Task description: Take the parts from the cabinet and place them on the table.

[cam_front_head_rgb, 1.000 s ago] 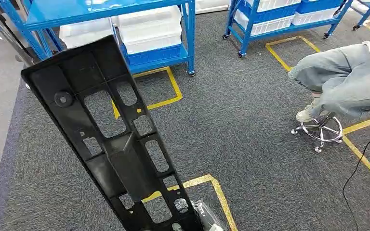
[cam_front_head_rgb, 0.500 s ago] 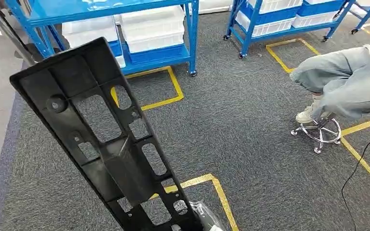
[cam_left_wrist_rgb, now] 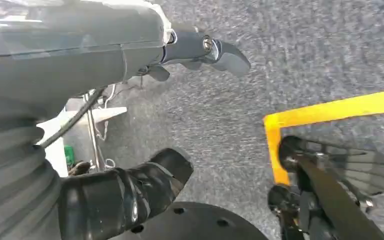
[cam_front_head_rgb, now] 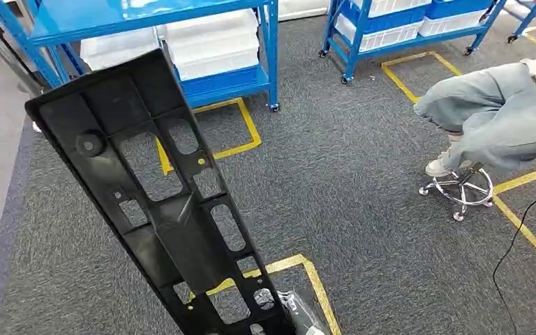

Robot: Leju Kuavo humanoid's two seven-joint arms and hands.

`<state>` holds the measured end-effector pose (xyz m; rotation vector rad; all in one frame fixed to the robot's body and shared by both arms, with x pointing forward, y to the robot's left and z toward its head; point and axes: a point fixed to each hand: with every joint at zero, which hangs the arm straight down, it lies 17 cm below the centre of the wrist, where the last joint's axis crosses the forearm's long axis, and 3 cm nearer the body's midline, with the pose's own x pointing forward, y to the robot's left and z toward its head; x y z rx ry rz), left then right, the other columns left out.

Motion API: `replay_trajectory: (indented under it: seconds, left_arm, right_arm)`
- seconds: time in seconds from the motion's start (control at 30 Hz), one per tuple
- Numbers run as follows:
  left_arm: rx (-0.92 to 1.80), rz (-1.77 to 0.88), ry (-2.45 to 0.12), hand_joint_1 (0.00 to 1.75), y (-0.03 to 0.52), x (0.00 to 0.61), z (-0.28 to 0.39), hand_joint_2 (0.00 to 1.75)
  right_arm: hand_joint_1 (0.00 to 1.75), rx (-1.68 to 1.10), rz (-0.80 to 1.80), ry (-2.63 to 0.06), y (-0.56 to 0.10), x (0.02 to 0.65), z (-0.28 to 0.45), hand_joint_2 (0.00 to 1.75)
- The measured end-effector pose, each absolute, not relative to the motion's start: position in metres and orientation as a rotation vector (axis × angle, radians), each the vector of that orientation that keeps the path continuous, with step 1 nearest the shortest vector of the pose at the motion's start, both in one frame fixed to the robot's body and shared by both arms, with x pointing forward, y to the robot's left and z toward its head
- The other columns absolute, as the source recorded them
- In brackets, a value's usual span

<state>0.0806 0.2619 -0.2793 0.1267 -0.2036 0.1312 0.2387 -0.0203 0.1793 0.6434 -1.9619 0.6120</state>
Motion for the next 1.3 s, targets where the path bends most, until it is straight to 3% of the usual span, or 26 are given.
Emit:
replay_trajectory:
  seconds: [1.3]
  left_arm:
    - [0.126,0.118,-0.205,0.00,0.2628,0.0811,-0.2793,1.75]
  right_arm:
    - [1.75,0.629,0.605,-1.993,-0.0238,0.2362,0.1893,1.75]
